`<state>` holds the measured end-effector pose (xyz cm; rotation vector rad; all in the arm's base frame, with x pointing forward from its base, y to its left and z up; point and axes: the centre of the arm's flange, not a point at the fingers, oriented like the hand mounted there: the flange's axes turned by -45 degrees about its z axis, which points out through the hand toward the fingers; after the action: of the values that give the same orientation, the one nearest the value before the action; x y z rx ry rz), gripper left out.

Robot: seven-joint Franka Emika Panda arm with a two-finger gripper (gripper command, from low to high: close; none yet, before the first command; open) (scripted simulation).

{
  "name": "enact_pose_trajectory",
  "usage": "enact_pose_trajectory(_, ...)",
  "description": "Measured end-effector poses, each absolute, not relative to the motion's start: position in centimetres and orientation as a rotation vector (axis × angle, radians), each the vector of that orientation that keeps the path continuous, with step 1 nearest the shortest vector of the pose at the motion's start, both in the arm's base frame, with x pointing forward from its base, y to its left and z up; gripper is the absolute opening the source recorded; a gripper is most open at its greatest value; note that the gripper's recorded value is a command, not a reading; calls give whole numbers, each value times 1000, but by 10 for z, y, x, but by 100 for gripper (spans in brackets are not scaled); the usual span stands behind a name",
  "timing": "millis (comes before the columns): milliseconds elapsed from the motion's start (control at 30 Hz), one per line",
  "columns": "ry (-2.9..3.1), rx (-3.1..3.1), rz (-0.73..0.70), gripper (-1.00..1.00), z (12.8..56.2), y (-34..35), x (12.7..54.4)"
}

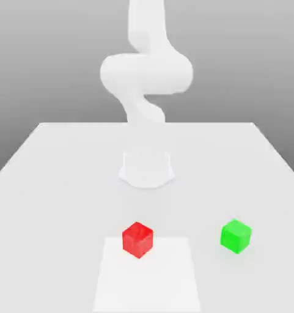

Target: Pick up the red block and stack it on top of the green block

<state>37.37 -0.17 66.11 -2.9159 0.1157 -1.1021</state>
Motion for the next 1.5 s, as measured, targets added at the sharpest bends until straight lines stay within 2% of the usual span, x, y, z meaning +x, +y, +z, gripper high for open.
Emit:
enact_pose_trajectory(133,303,-2956,-874,0,562,-6,409)
enact_pose_trajectory(300,543,-2984,-590,0,437,-12,419)
enact_pose_trajectory(433,754,-2987,-347,0,336,-17,399)
enact_pose_trajectory(567,983,-2970,-85,0,233,-20,355)
enact_pose_trajectory(700,1056,-2958,-6,0,175,-21,341)
enact_pose_trajectory(800,1056,-2958,-1,0,149,-20,338)
enact_pose_trajectory(833,1056,-2958,0,-100,144,-20,337)
enact_pose_trajectory(1067,1056,-2958,-2,-100,145,-20,338)
enact_pose_trajectory(1300,1055,-2960,-3,-100,199,-20,338)
enact_pose_trajectory(1500,983,-2982,-3,-100,224,67,346)
